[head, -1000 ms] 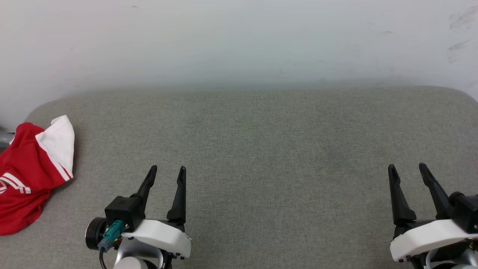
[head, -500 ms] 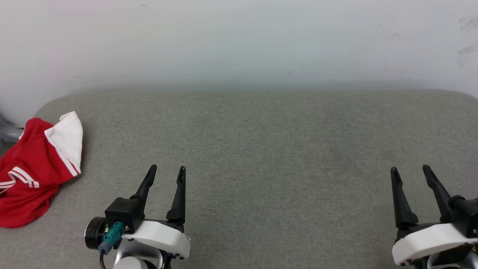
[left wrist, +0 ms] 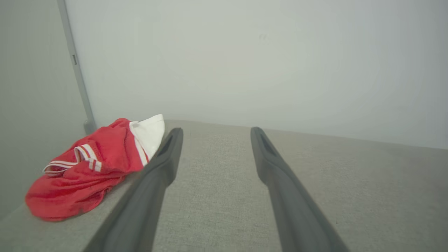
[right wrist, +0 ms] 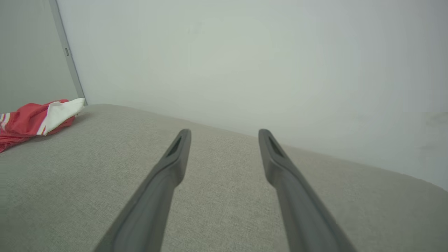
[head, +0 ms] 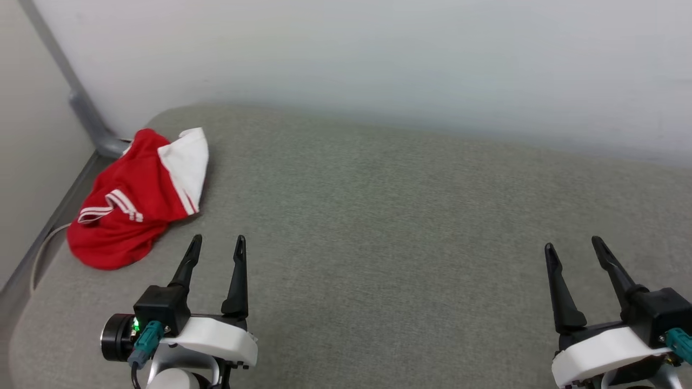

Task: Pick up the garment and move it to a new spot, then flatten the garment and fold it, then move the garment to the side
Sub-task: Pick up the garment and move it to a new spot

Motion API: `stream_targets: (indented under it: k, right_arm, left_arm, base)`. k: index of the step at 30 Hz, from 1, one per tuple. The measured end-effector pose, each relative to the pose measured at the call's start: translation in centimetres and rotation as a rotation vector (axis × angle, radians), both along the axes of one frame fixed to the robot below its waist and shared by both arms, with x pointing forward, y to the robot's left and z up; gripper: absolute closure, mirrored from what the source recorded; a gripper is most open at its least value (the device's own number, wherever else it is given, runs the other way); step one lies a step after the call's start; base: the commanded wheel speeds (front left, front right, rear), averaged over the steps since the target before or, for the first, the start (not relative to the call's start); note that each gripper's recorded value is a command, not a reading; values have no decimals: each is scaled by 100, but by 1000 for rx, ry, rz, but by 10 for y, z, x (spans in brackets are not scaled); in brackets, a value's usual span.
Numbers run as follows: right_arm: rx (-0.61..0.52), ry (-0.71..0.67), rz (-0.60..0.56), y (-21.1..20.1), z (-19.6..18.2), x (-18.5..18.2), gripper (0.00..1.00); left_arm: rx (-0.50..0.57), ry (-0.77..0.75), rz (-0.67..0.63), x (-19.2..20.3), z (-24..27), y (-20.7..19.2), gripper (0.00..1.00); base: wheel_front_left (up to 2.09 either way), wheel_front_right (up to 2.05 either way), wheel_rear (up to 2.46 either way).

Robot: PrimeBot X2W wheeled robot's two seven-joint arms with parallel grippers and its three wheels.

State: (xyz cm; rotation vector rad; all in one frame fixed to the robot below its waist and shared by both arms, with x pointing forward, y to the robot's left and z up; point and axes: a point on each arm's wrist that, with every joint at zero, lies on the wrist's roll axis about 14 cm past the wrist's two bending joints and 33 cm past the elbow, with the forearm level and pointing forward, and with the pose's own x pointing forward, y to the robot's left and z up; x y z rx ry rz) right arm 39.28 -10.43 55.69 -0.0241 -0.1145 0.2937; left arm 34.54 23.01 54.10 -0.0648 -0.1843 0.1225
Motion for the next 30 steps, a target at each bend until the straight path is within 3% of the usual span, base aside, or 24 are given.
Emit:
stream_targets:
  k: [16, 30]
  right_arm:
    - [21, 0, 311, 112, -1, 11, 0]
    - [35, 12, 378, 140, -7, 18, 0]
  left_arm:
    - [-10, 13, 305, -81, -6, 84, 0]
    - [-21, 28, 376, -99, -11, 100, 0]
  base:
    - [0, 0, 0]
    - [0, 0, 0]
